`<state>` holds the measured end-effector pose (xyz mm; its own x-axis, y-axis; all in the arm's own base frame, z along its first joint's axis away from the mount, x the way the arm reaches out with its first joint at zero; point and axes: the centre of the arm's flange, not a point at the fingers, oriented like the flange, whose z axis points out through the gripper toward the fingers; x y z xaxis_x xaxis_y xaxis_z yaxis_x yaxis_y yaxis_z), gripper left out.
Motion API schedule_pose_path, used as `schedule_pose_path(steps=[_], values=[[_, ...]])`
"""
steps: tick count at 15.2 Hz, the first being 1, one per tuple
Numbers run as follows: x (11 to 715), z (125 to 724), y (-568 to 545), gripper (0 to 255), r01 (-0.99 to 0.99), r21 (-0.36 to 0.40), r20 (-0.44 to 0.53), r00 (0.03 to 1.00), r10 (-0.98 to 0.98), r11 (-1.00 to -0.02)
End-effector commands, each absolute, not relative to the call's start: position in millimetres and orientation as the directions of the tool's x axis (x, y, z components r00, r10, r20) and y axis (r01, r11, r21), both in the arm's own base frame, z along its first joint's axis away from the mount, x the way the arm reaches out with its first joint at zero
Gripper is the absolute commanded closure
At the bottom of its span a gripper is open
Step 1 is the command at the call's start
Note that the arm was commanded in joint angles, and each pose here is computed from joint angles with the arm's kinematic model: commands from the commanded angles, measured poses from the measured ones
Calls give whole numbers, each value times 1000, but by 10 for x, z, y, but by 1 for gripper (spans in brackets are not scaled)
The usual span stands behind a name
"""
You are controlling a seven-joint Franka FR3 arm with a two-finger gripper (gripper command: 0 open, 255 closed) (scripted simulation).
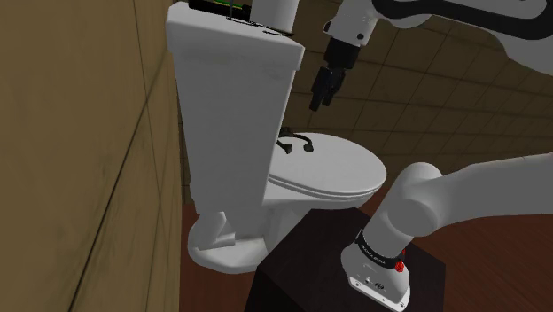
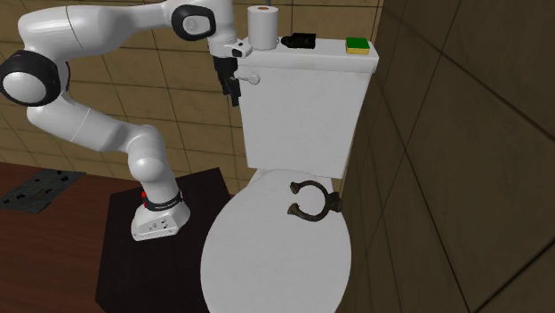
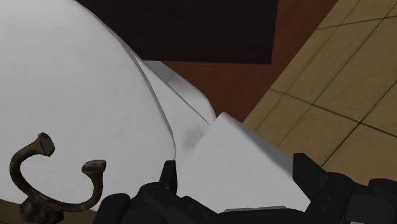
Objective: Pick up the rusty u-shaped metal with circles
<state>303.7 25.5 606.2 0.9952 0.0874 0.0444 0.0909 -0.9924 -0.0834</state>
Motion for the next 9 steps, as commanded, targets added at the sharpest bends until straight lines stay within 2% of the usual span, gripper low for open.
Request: schedule_pose_path(steps=[1,9], values=[[3037,6062,255,0,91,-83,44,995,87,-992],[3470,5469,-506,0,77,-78,26,997,75,-994]])
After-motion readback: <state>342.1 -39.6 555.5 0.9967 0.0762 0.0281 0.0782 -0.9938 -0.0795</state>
